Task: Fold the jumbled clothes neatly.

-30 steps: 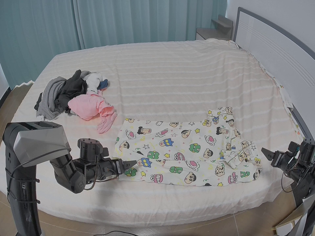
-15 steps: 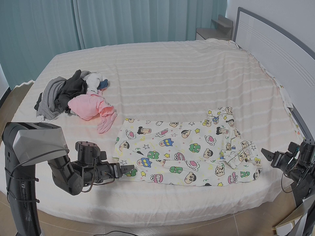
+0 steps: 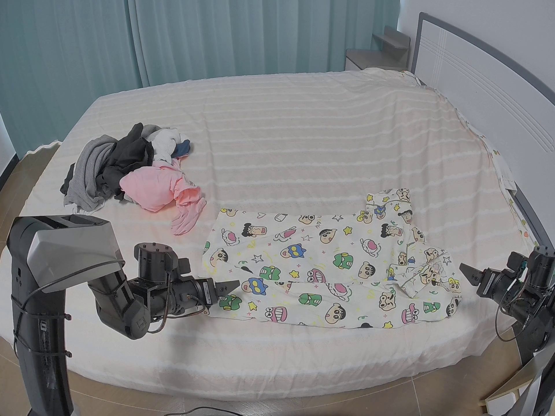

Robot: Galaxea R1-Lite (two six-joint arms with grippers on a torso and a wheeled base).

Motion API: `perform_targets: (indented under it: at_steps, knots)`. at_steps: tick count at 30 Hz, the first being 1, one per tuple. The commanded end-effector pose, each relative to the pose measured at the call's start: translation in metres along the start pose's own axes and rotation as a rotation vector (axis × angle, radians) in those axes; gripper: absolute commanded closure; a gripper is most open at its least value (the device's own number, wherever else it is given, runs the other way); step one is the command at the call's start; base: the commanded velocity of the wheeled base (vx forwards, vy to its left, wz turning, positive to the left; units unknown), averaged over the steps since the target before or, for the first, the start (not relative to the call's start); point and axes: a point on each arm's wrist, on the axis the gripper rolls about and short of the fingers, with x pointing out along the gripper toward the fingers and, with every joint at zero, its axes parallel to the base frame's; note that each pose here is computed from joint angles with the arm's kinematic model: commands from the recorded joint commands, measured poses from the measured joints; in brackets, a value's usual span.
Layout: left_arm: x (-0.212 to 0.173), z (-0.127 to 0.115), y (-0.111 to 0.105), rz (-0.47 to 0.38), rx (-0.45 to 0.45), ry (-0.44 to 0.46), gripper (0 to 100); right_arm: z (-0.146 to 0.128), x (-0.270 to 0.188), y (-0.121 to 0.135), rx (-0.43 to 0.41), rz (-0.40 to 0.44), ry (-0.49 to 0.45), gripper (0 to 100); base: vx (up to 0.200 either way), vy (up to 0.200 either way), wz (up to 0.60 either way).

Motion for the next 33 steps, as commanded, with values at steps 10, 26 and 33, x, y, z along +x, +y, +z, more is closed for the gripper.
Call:
perform_targets:
  at_steps: [10,26,33]
  knots:
    - [0.013,-0.013,0.006,0.001,0.002,0.021,0,-0.001,0.0,0.0,0.0,0.002,0.004,0,0.0,0.0,0.0]
    - [0.009,-0.02,0.01,0.014,-0.003,0.031,100,-0.004,0.002,-0.001,0.003,-0.003,0.019,0,0.0,0.0,0.0]
    - [-0.007,-0.018,0.005,0.017,0.009,0.042,100,-0.007,0.004,-0.002,0.007,-0.007,0.035,0,0.0,0.0,0.0]
